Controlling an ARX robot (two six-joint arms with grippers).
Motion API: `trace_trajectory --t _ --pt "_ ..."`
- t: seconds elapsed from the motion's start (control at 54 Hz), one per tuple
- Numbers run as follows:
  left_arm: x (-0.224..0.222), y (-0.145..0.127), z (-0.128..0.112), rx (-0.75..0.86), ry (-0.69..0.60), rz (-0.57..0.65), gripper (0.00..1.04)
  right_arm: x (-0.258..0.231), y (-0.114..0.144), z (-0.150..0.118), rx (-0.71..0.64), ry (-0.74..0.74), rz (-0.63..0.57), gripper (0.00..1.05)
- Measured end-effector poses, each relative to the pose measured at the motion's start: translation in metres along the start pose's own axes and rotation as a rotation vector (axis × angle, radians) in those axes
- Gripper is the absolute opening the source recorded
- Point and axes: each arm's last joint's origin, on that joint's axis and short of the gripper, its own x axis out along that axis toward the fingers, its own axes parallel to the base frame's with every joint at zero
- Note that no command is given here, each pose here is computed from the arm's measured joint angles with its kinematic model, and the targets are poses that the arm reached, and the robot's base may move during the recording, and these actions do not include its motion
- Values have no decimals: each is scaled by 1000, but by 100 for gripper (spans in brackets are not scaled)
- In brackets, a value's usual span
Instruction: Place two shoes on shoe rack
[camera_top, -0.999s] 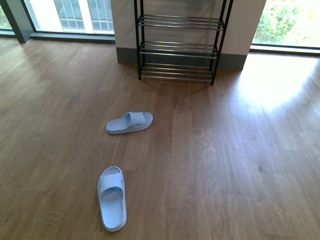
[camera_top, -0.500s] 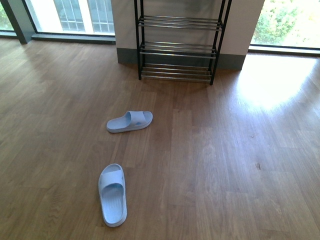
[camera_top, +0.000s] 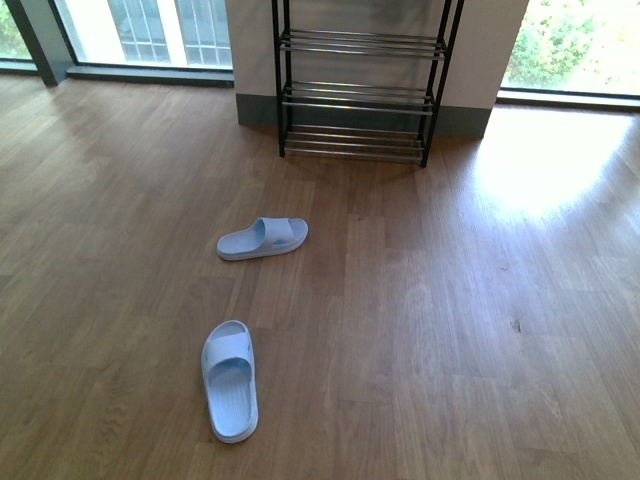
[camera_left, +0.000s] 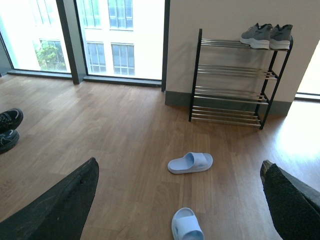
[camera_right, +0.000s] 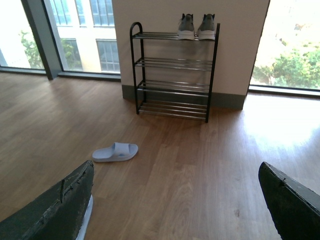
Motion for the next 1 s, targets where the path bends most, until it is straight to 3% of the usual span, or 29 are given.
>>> trace_trajectory --t 0.999 --pt "0 0 0 0 0 0 95 0 0 0 0 0 0 96"
